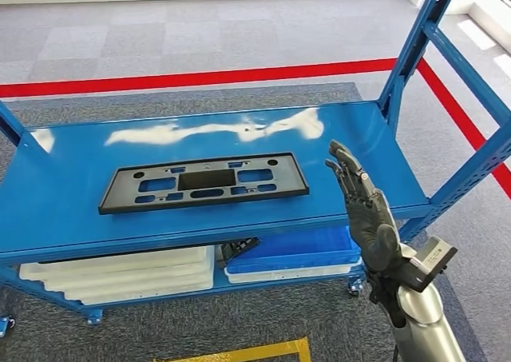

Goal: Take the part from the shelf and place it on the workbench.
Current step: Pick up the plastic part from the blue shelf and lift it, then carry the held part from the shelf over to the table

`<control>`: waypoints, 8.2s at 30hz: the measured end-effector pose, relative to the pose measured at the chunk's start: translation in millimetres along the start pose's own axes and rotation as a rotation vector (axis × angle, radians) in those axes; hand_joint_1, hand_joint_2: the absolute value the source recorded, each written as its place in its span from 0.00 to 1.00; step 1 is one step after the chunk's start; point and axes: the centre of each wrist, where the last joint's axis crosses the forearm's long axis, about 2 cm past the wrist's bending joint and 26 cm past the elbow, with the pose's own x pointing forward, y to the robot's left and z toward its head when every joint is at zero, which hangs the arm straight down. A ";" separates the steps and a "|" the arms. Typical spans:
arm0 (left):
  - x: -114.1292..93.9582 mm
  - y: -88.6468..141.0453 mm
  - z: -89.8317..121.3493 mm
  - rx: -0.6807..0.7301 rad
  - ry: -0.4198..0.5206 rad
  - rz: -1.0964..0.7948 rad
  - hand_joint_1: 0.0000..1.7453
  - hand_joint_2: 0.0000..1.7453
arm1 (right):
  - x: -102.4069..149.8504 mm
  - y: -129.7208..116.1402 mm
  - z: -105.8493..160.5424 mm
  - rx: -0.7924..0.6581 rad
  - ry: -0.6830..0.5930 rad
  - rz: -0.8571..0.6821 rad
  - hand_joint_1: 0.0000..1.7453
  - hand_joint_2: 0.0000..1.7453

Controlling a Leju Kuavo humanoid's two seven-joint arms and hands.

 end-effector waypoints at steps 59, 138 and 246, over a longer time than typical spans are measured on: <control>2.7 -5.4 -1.8 -0.053 0.006 -0.108 0.00 0.00 | -56.9 61.4 -33.2 0.348 0.318 0.364 0.00 1.00; 4.9 -8.3 -3.0 -0.088 0.011 -0.171 0.00 0.00 | -112.0 88.1 -61.2 0.575 0.555 0.939 0.78 1.00; 5.6 -2.5 -2.5 -0.063 -0.071 -0.276 0.00 1.00 | -10.2 46.4 -16.5 0.028 -0.032 -0.402 1.00 1.00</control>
